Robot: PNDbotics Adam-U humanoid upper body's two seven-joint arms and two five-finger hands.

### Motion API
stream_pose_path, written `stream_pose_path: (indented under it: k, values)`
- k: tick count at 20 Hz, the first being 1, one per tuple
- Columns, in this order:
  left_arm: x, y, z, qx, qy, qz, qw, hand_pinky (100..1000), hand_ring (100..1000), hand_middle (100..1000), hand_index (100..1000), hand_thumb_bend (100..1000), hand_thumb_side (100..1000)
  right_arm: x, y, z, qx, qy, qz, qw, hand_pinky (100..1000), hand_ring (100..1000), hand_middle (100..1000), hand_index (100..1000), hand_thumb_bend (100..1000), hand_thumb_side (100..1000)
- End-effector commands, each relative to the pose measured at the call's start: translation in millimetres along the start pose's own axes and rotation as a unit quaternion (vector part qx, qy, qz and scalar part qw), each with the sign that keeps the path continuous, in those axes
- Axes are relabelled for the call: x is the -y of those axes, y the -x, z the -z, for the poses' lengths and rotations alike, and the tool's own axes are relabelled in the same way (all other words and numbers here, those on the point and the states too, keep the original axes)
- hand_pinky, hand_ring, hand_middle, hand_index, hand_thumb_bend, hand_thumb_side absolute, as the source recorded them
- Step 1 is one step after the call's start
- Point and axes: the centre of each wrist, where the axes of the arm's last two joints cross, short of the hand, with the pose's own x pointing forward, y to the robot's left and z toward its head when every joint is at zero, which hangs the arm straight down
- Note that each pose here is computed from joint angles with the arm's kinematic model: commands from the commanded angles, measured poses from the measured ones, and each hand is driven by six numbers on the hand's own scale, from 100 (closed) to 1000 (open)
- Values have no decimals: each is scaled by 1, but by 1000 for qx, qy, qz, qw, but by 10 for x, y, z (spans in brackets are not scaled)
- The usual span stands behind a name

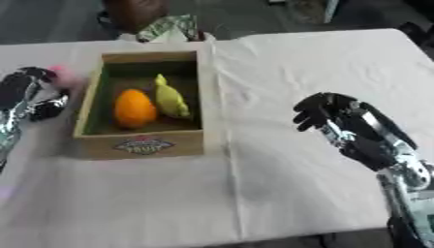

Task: Pick up objects on the table and place them in the box.

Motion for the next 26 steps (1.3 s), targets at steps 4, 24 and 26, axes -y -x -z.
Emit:
stream_pose_path:
  k: [4, 24, 26]
  values:
    - [-256, 17, 100, -1, -87, -32, 996, 422, 332, 309, 469, 100, 333, 55, -68, 18, 6, -4, -16, 1000, 619, 666, 671, 714, 100, 507]
    - [-365, 120, 80, -26, -37, 22, 999, 764, 823, 837, 899, 190, 346, 52, -50, -7, 0, -2, -11, 1000, 619, 666, 672, 714, 100, 508]
    - [-331, 146, 69, -33, -27, 35, 998, 761, 821, 836, 902, 192, 356, 52, -50, -8, -1, -3, -12, 1000, 619, 666, 672, 715, 100, 510]
